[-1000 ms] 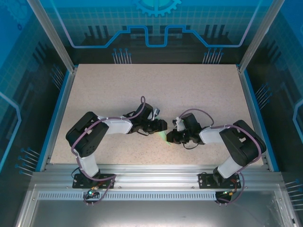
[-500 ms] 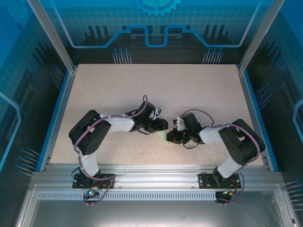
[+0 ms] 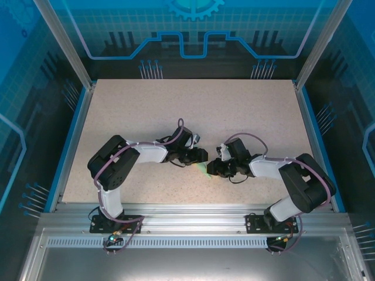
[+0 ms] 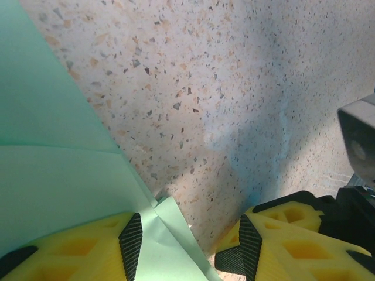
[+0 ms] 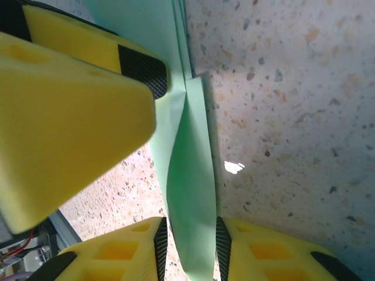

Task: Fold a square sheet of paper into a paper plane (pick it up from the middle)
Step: Fold the wing for the fifth time at the center of the table, then move a paper plane to the center of the table.

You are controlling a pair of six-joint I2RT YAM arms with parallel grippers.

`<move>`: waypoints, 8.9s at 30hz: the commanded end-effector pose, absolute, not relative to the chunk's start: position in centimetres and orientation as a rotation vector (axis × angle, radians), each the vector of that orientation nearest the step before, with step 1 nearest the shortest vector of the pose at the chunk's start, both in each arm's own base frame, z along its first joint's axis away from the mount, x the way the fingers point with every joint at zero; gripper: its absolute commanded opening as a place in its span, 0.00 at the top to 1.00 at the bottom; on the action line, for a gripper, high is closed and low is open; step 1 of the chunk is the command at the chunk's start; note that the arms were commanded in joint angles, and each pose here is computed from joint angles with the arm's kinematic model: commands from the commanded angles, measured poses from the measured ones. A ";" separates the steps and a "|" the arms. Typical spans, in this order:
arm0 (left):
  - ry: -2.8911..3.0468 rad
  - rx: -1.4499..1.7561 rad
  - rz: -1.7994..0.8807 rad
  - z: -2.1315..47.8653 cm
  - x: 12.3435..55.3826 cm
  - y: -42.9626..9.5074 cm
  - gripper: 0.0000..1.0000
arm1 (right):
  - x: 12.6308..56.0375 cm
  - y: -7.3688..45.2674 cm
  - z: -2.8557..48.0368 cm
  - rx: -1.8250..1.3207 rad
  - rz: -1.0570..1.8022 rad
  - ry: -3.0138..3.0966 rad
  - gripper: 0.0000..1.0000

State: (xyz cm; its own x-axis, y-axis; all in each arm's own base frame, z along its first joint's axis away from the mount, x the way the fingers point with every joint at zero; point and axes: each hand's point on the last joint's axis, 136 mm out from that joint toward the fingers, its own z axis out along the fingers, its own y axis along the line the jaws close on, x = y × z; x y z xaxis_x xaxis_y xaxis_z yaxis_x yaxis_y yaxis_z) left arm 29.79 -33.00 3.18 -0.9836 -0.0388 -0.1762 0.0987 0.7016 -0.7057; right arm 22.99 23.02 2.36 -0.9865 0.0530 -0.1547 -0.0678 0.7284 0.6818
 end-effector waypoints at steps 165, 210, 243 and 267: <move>2.606 0.089 -1.124 1.9 33.7 -29.0 0.42 | 16.9 20.4 -4.1 0.128 1.071 3.091 1.00; 2.763 -0.204 -0.818 8.2 28.5 -26.4 0.30 | 23.3 19.0 6.9 -0.005 0.926 2.736 0.67; 2.887 -0.198 -0.672 4.9 27.0 -29.6 0.45 | 22.4 20.3 4.2 -0.074 1.037 2.794 0.57; 2.913 -0.176 -0.627 3.0 24.6 -27.1 0.86 | 23.1 23.7 4.2 -0.333 0.990 2.827 0.46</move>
